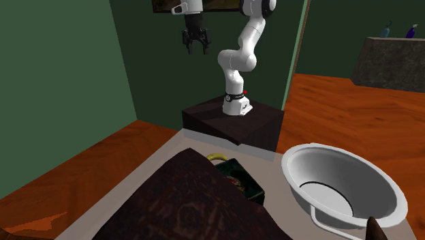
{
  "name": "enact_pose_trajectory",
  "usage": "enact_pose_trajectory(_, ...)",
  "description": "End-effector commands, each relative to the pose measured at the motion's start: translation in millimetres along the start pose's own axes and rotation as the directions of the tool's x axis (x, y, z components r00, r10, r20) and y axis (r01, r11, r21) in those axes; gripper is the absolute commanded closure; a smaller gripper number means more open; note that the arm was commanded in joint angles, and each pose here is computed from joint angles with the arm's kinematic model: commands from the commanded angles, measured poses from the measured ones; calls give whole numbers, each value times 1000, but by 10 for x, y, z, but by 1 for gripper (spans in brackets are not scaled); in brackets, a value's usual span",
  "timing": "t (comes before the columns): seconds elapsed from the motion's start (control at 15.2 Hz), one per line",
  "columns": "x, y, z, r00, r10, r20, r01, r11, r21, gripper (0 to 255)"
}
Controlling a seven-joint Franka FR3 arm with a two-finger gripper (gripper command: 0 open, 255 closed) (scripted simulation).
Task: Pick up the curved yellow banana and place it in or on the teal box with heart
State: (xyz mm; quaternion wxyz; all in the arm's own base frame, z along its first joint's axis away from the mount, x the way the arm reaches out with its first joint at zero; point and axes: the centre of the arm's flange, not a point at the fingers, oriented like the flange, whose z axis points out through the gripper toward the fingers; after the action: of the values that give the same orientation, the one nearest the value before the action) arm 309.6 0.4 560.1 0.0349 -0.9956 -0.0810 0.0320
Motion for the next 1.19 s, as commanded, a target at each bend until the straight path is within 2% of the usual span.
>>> enact_pose_trajectory(0.0,0,0,0,1000,0,0,0,1000,0,0)
enact_pose_trajectory(1.12,760,-907,1885,996,61,-68,-63,998,-23,0)
